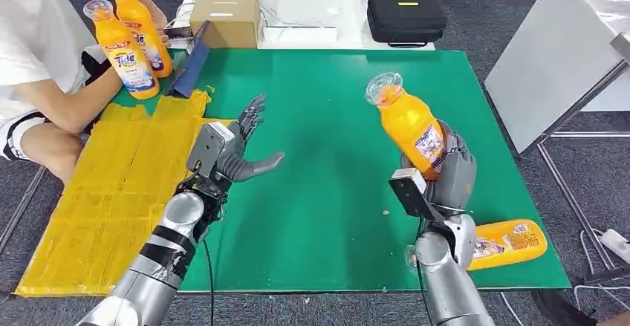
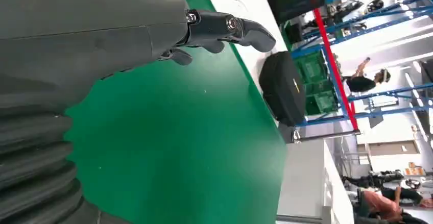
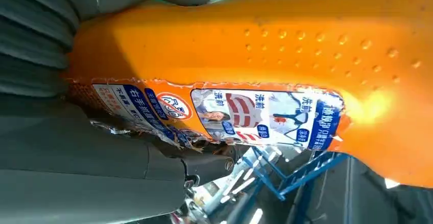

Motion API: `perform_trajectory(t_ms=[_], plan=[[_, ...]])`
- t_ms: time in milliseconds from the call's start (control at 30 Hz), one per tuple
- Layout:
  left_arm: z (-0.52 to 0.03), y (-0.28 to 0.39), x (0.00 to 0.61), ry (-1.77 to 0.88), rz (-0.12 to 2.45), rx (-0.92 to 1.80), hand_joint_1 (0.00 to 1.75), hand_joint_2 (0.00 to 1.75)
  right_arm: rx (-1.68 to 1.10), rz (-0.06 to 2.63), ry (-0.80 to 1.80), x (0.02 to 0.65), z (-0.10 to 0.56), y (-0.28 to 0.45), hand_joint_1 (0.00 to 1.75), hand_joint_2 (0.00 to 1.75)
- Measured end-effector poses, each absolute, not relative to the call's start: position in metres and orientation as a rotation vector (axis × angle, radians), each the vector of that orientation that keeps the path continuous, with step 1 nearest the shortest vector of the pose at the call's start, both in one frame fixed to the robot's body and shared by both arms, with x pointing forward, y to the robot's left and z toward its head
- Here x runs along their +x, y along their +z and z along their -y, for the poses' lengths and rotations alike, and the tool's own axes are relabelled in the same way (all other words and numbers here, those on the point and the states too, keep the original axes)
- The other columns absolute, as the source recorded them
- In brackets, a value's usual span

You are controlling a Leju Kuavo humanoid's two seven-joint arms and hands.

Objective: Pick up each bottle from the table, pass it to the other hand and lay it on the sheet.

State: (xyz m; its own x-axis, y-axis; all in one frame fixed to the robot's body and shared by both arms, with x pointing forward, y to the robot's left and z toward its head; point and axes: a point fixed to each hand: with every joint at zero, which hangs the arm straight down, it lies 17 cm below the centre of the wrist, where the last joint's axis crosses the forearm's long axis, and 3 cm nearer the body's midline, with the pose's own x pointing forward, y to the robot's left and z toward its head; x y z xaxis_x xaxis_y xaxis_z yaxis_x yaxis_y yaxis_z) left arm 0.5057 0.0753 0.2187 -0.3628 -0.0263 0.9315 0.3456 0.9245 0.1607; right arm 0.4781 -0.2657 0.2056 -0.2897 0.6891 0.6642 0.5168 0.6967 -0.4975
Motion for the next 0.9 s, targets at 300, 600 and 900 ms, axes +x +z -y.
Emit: perform_trajectory(t_ms=[300, 600, 900], plan=[[-0.068, 0.217, 0.507, -0.393, 1.892, -0.268, 0.0, 1.75, -0.662, 2.034, 0.075, 0.467, 0.242, 0.213, 1.75, 1.75], [-0.063, 0.216, 0.508, -0.399, 1.879, -0.286, 0.0, 1.75, -0.566, 2.04, 0.075, 0.467, 0.222, 0.214, 1.75, 1.75], [-0.033, 0.23, 0.502, -0.44, 1.883, -0.377, 0.0, 1.75, -0.285, 2.031, 0.17, 0.474, 0.138, 0.194, 1.75, 1.75]])
